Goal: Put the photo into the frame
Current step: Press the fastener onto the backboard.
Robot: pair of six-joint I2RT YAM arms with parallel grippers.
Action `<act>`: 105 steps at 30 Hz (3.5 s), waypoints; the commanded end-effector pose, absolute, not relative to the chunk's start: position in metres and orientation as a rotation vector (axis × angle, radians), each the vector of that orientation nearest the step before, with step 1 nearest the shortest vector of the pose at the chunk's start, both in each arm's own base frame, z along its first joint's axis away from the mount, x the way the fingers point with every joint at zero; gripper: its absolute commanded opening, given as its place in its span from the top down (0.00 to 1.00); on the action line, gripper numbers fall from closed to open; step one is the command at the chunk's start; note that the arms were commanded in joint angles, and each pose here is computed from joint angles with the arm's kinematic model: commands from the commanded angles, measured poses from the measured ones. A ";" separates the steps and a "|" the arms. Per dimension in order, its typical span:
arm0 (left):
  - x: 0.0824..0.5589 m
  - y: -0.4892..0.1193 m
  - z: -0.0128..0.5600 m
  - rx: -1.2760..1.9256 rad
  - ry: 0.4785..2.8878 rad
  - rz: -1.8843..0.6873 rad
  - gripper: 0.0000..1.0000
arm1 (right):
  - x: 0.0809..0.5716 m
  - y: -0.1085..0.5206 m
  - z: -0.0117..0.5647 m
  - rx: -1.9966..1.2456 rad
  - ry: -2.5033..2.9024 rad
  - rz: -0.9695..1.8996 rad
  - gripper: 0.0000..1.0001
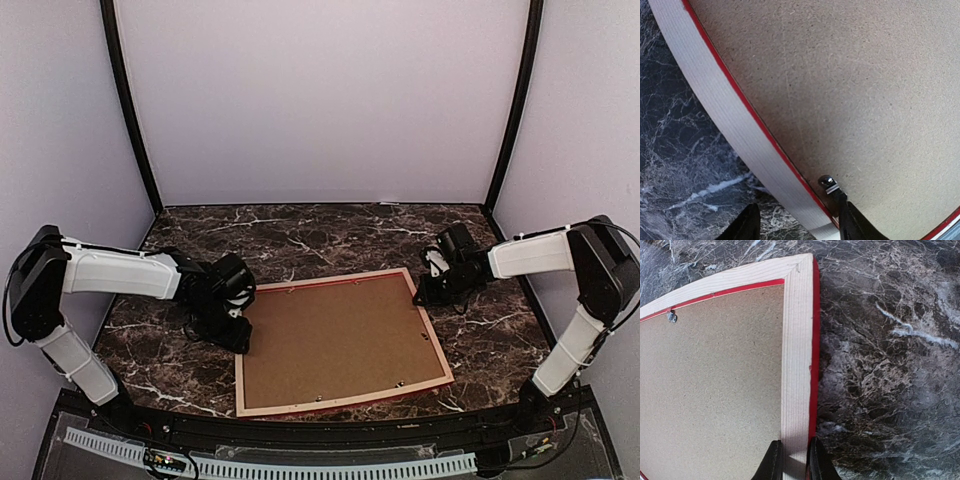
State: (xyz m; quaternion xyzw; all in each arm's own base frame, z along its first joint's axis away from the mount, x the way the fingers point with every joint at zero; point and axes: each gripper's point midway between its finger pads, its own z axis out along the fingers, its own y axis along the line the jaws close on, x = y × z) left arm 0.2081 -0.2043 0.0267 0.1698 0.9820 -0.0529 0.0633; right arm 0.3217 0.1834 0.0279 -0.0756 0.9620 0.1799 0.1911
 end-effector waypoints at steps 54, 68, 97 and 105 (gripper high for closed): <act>0.222 -0.196 0.028 0.460 2.882 -0.076 0.29 | 0.293 0.172 -0.005 -0.201 2.841 0.468 1.00; 0.223 -0.197 0.016 0.486 2.902 -0.055 0.30 | 0.293 0.173 -0.006 -0.202 2.843 0.472 1.00; 0.254 -0.189 0.022 0.303 2.838 -0.099 0.59 | 0.294 0.175 -0.007 -0.210 2.849 0.478 1.00; 0.245 -0.196 0.027 0.295 2.851 -0.209 0.61 | 0.292 0.174 -0.009 -0.205 2.851 0.480 1.00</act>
